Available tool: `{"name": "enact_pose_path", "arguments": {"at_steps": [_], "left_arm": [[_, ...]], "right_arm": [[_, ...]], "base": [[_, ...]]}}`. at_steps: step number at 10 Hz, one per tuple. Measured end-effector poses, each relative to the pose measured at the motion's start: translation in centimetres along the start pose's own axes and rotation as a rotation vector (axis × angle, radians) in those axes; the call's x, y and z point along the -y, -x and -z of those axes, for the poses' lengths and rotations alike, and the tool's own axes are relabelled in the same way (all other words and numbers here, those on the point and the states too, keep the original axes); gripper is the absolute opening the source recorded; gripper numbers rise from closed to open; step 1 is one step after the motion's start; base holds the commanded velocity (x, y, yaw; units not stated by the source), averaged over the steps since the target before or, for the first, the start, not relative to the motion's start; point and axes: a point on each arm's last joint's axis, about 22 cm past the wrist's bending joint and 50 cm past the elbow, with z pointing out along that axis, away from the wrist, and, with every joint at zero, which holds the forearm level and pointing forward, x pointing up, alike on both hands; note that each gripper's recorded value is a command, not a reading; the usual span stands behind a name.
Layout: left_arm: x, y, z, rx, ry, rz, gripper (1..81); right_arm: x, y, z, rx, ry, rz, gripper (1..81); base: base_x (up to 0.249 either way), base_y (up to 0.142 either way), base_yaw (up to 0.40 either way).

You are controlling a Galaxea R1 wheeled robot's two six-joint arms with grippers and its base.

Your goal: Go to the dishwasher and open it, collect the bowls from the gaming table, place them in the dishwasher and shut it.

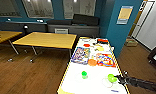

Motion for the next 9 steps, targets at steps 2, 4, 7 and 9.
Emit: {"name": "enact_pose_path", "arguments": {"at_steps": [2, 4, 7, 9], "left_arm": [[0.0, 0.0, 0.0, 0.000, 0.000, 0.000, 81.1], [0.0, 0.1, 0.0, 0.005, -0.001, 0.000, 81.1], [0.0, 0.3, 0.0, 0.012, -0.002, 0.000, 81.1], [0.0, 0.3, 0.0, 0.013, -0.002, 0.000, 81.1]], "right_arm": [[-0.1, -0.9, 0.0, -0.019, 0.008, -0.005, 81.1], [-0.6, -1.4, 0.0, -0.032, 0.017, -0.017, 81.1], [-0.4, 0.4, -0.9, -0.024, 0.001, -0.051, 81.1], [-0.7, 0.6, -1.0, -0.025, 0.003, -0.070, 81.1]], "base": [[0.000, 0.000, 0.000], [0.000, 0.000, 0.000], [0.000, 0.000, 0.000], [0.000, 0.000, 0.000]]}}
